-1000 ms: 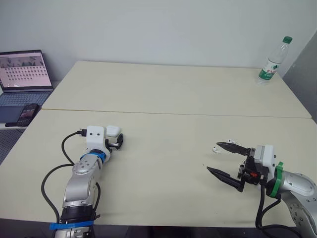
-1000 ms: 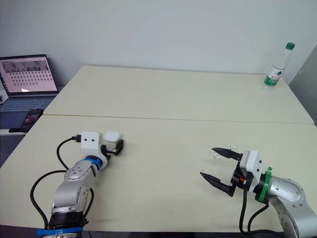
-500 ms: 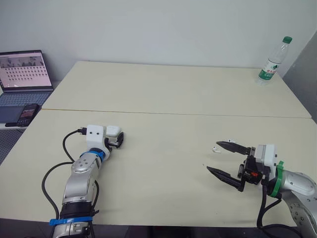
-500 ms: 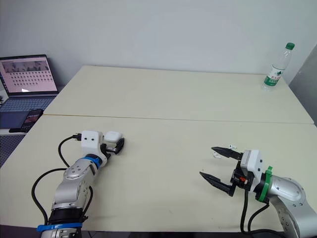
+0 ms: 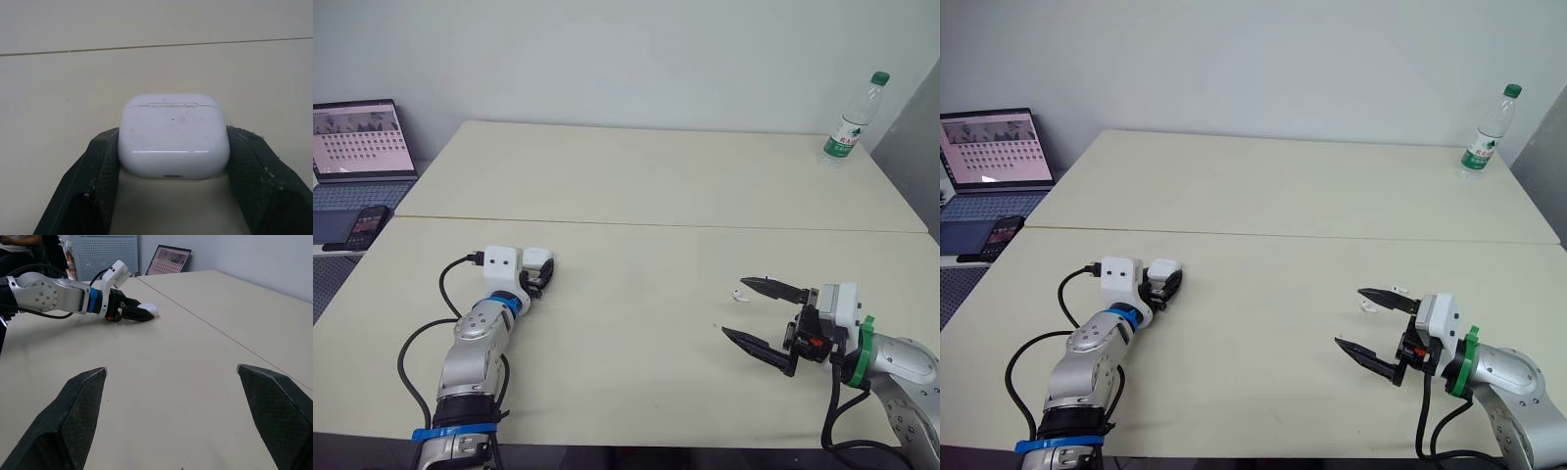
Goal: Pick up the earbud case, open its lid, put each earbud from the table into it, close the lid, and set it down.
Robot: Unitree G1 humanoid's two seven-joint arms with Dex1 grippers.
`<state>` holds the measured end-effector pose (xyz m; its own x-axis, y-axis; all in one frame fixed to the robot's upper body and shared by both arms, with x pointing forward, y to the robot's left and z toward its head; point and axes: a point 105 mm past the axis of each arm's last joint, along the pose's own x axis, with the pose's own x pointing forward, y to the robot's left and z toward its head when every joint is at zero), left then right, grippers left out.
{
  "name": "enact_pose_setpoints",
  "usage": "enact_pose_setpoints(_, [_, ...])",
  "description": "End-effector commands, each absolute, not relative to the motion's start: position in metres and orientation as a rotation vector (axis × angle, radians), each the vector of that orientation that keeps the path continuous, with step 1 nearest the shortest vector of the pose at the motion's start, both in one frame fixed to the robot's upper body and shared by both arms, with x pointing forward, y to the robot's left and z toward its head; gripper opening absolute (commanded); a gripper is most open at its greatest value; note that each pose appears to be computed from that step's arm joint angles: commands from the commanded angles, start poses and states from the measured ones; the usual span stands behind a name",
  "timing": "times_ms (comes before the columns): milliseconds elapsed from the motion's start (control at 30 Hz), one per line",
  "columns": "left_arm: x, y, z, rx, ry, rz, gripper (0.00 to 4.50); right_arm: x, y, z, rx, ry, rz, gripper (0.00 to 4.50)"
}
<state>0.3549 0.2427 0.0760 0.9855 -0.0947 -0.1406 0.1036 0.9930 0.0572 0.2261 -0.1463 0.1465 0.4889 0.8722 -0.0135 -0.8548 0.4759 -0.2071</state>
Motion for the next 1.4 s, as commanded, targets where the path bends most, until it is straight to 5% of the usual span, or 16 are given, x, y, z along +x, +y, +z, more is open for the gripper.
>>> enact_pose_setpoints(33, [0.359, 0.241, 0.098, 0.063, 0.046, -0.119, 2.79, 0.222, -0.144, 0.16, -0.223, -0.154, 1.064, 4.5])
enact_pose_setpoints(500, [0.356, 0.11, 0.208, -0.036, -0.366, -0.754, 2.79, 0.253, -0.133, 0.202, 0.047, -0.162, 0.865, 4.5])
enact_pose_setpoints(1033, [0.333, 0.009, 0.205, 0.21, -0.521, -1.192, 2.79, 0.284, -0.115, 0.227, 0.606, 0.203, 0.804, 4.5])
enact_pose_setpoints(1400, [0.327, 0.003, 0.198, 0.203, -0.519, -1.233, 2.79, 0.286, -0.105, 0.222, 0.643, 0.273, 0.778, 4.32])
